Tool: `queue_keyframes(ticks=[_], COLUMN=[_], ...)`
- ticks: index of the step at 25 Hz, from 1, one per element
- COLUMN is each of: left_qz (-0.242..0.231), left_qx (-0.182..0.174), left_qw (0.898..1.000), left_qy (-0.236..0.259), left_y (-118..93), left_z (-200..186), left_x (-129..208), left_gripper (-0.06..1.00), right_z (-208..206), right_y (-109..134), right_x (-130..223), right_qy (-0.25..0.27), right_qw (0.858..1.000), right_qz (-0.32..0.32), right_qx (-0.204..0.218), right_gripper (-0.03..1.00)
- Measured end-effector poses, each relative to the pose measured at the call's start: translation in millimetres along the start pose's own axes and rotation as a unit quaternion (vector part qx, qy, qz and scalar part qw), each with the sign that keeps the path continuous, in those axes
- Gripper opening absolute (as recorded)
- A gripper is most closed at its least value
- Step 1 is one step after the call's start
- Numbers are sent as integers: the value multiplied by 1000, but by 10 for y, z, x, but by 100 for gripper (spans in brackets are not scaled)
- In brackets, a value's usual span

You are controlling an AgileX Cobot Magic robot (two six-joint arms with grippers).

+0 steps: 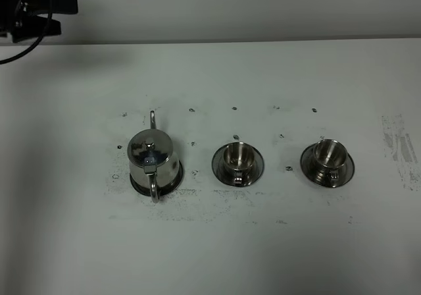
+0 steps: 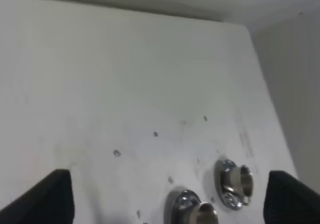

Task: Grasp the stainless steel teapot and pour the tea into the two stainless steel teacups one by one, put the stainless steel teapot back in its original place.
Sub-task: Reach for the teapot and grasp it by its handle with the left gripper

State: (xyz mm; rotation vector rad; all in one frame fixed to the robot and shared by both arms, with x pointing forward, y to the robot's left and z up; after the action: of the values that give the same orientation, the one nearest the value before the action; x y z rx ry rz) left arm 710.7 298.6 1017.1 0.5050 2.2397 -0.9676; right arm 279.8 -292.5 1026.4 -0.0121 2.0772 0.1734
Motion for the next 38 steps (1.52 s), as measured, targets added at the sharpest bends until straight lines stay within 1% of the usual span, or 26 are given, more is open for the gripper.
queue_keyframes(ticks=[1,3,6,10,12,15,18,21,23,25,27,30,34,36,38], left_qz=[25,73,122,168,186,198,197,197,202,210,222,253,300,329,366], left_qx=[-21,-70,-139,-206,-233,-276,-294,-299,-302,-296,-282,-246,-193,-166,-138], left_qw=[999,995,982,962,951,932,923,920,919,920,920,918,912,906,895], left_qy=[3,20,31,55,81,126,153,157,153,150,157,183,201,207,216], left_y=[-102,-297,-563,-866,-939,-916,-812,-691,-650,-703,-831,-1124,-1645,-1930,-2178], left_z=[-41,-100,-121,-87,-20,74,221,415,523,620,721,964,1295,1440,1547], left_x=[-65,-163,-304,-382,-358,-248,-44,232,411,540,652,845,1027,1126,1236], left_gripper=[73,72,72,72,72,72,72,72,72,72,72,72,72,72,71], right_z=[0,0,0,0,0,0,0,0,0,0,0,0,0,0,0], right_y=[0,0,0,0,0,0,0,0,0,0,0,0,0,0,0], right_x=[0,0,0,0,0,0,0,0,0,0,0,0,0,0,0], right_qy=[0,0,0,0,0,0,0,0,0,0,0,0,0,0,0], right_qw=[1000,1000,1000,1000,1000,1000,1000,1000,1000,1000,1000,1000,1000,1000,1000], right_qz=[0,0,0,0,0,0,0,0,0,0,0,0,0,0,0], right_qx=[0,0,0,0,0,0,0,0,0,0,0,0,0,0,0], right_gripper=[52,52,52,52,52,52,52,52,52,52,52,52,52,52,52])
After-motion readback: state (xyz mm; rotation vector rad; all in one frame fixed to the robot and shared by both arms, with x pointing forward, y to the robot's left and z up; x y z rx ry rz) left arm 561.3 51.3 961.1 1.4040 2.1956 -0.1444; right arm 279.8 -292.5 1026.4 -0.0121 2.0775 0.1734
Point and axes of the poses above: a point on each arm's last joint axis where the gripper is mounted, z pointing out along that axis toward the gripper, y along the wrist's bending axis when the last joint is at zero, x = y × z, the point moved 5 cm from there along z, pointing out along that axis toward the gripper, and after that the axes turned 14 degrees about z, right-handed, at the moved point
